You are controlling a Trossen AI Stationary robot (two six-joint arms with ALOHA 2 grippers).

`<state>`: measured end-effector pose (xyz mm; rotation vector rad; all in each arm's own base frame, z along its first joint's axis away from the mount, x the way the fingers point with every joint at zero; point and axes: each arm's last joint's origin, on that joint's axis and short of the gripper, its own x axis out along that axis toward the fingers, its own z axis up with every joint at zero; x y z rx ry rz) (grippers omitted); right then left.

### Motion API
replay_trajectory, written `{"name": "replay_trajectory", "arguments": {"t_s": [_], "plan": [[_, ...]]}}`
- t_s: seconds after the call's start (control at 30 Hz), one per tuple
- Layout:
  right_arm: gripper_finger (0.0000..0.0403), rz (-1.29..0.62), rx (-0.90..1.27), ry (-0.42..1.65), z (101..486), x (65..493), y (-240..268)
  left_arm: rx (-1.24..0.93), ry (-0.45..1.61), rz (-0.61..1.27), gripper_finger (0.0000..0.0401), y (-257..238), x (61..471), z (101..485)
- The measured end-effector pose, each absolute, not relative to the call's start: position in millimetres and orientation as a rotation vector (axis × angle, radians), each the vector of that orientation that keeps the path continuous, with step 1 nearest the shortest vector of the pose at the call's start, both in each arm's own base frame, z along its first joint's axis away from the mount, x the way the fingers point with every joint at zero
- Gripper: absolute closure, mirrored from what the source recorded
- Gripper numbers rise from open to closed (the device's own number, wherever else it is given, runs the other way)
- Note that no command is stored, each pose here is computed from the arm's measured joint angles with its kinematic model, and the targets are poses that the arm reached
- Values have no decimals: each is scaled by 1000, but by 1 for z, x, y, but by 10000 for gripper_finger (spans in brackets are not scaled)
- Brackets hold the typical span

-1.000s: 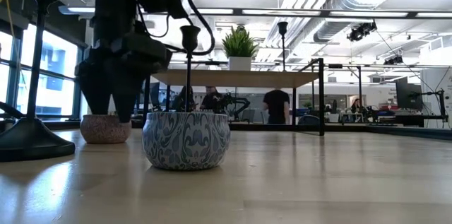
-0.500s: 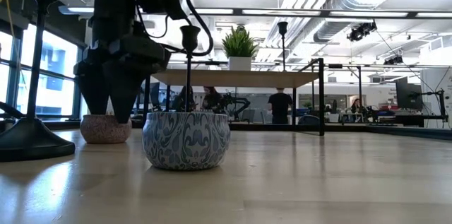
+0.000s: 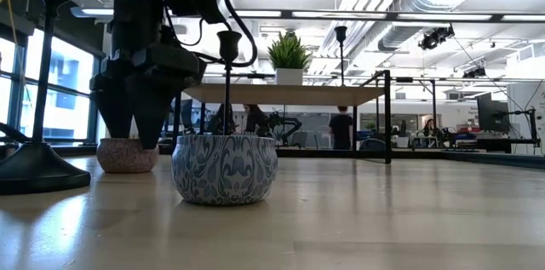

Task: Pick & Place candle stick holders
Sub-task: Put the purple pink scented candle on the shelf

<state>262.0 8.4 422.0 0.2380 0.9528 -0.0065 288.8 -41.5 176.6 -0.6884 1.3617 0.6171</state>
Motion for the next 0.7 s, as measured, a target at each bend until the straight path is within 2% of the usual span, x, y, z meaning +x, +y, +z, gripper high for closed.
{"name": "replay_trajectory", "arguments": {"t_s": [0.7], "plan": [[163,-4,233,952,422,262,8,-695,1367,610,14,-42,288,176]]}}
